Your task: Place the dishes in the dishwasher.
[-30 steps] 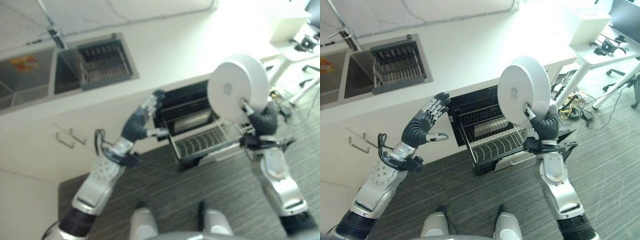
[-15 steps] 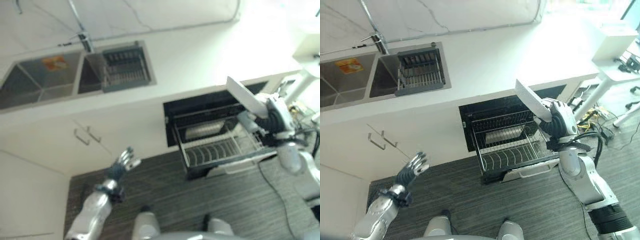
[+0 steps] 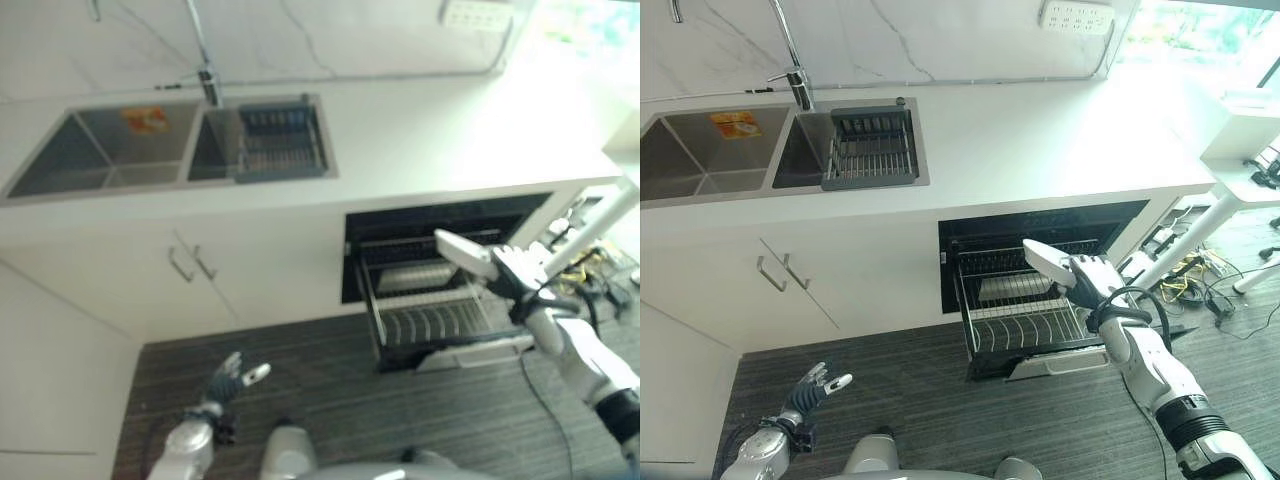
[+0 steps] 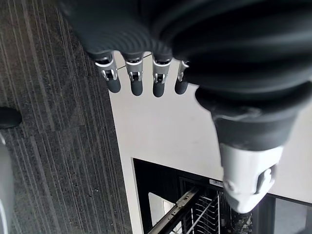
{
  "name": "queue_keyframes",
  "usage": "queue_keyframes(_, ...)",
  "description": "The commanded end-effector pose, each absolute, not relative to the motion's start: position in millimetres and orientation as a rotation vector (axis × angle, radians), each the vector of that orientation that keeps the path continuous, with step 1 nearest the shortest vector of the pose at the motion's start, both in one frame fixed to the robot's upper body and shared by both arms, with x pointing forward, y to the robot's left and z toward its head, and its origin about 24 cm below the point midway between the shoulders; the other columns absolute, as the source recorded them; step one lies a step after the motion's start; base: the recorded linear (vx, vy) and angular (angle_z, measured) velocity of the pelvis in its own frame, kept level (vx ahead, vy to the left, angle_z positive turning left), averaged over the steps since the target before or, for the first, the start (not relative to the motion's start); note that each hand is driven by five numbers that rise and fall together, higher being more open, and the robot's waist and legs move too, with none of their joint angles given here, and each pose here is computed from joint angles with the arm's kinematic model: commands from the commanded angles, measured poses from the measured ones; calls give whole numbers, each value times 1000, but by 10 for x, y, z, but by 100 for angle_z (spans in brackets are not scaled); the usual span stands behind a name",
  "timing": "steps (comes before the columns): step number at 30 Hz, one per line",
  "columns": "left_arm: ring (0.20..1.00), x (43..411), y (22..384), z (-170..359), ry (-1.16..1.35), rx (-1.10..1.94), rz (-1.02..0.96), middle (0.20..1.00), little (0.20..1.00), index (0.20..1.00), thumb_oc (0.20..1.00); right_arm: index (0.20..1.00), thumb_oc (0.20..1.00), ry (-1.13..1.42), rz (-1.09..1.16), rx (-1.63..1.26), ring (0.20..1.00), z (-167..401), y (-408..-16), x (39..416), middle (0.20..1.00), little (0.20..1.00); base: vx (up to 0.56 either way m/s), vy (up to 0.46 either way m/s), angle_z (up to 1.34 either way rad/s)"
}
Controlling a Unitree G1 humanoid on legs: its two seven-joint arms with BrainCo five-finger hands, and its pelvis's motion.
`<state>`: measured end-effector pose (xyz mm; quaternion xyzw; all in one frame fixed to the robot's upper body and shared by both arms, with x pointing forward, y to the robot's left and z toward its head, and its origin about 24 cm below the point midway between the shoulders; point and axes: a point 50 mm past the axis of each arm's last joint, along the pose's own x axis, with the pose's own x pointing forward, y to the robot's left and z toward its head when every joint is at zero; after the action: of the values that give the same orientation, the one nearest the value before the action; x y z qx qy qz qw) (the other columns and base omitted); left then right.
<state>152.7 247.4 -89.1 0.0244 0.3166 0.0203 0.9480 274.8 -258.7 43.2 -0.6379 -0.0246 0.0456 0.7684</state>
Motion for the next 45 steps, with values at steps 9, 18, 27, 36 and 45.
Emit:
queue_keyframes(9, 1000, 1666, 2477, -754, 554, 160, -49, 1000, 1000, 1000, 1000, 200, 200, 0, -5, -1326, 200, 291, -2535, 2967, 200, 200, 24, -3, 14)
queue_keyframes(18, 1000, 1626, 2471, -816, 575, 194, -78, 1000, 1000, 1000, 1000, 200, 200, 29, -118, -1474, 200, 330, -2595, 3167, 200, 200, 12, -9, 8)
queue_keyframes(27, 1000, 1638, 2519, -806, 573, 231, -82, 1000, 1000, 1000, 1000, 200, 200, 130, -108, -1537, 200, 306, -2674, 3279, 200, 200, 6, -13, 3)
queue_keyframes(36, 1000, 1737, 2568, -667, 462, 284, -17, 1000, 1000, 1000, 1000, 200, 200, 323, -121, -1516, 200, 122, -2685, 3262, 200, 200, -5, -43, 9)
queue_keyframes(45, 1000, 1961, 2561, -464, 349, 268, -23, 1000, 1000, 1000, 1000, 200, 200, 416, -256, -1559, 200, 340, -2971, 3335, 200, 200, -105, -50, 12)
